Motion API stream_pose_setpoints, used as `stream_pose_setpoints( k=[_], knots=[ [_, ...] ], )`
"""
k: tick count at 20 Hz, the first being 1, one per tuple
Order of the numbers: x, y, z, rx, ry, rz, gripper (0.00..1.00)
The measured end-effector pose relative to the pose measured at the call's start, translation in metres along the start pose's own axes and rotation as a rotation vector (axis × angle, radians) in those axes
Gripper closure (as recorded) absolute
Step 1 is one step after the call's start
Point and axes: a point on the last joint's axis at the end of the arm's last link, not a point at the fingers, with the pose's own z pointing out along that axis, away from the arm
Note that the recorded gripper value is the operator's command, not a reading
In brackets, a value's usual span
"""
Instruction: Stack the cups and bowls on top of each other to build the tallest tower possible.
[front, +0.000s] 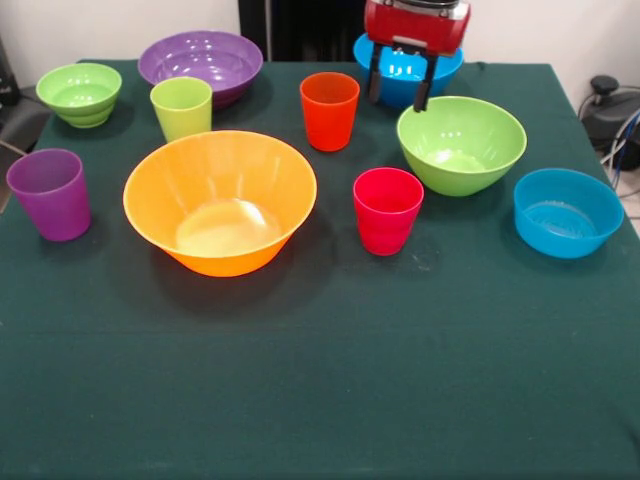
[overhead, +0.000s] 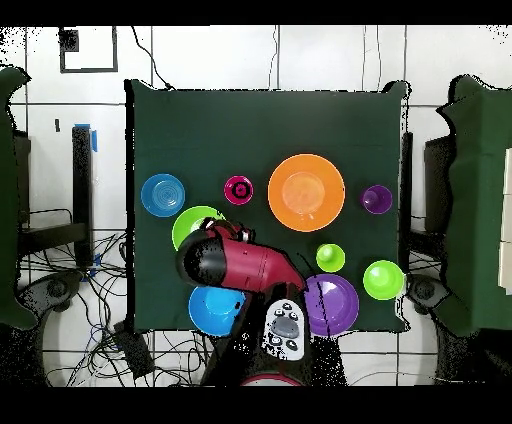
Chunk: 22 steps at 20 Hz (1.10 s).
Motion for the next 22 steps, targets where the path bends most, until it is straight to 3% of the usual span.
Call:
stream_pose_setpoints(
  k=[10,22],
  knots=[
    [0.019,0.018,0.008,0.010,0.022,0.049,0.00],
    [0.029,0.002,0.026,0.066,0.042,0.075,0.00]
  ],
)
